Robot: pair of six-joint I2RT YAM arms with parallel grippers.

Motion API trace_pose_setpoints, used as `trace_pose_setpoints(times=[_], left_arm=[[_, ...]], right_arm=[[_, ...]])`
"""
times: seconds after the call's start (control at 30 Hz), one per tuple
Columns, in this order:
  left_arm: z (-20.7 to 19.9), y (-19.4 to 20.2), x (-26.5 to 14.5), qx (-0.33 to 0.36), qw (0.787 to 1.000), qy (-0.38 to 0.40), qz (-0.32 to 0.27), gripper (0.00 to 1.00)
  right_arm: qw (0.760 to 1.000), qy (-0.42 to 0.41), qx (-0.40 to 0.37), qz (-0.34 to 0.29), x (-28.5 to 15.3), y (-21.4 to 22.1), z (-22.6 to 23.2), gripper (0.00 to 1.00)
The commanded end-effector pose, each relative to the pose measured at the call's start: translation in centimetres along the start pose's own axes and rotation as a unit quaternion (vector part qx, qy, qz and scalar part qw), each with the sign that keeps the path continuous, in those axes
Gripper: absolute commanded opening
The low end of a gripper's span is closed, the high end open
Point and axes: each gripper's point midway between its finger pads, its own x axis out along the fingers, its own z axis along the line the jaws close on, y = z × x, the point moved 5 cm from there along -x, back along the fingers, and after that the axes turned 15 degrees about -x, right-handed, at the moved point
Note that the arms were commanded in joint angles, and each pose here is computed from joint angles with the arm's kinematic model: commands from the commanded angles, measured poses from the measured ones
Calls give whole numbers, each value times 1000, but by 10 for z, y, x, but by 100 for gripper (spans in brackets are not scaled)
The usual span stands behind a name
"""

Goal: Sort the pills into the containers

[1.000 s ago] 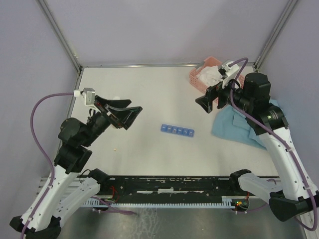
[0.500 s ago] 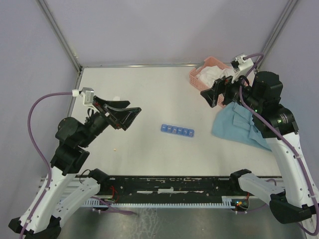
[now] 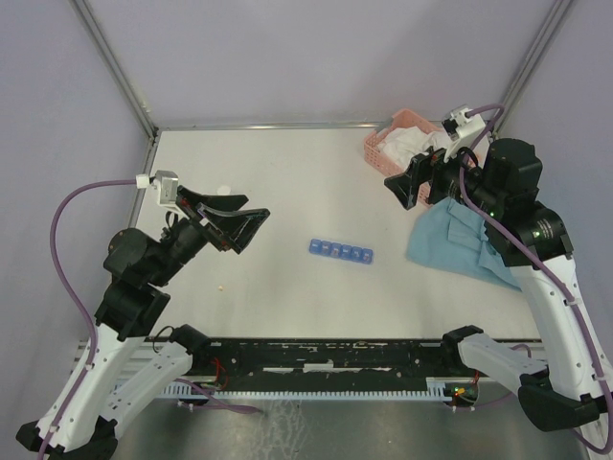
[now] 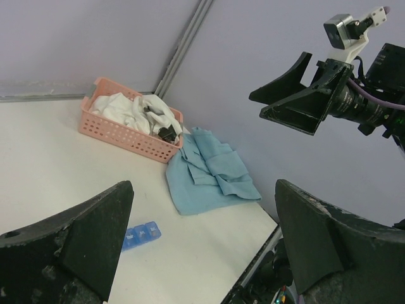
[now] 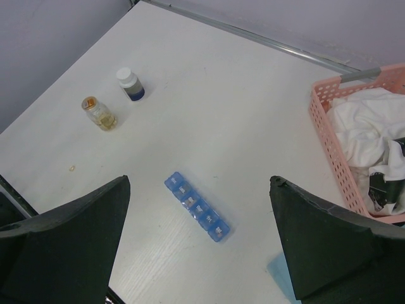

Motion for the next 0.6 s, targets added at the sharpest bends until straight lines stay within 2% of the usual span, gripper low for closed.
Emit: trace_pose_setpoints(times=[0.0, 0.57], left_arm=[[-6, -6, -2, 29, 999, 17, -11, 99], [0, -1, -3, 26, 1000, 11, -8, 99]], right_arm=[[1000, 7, -8, -24, -5, -7, -1, 100], [999, 10, -10, -28, -10, -7, -1, 100]])
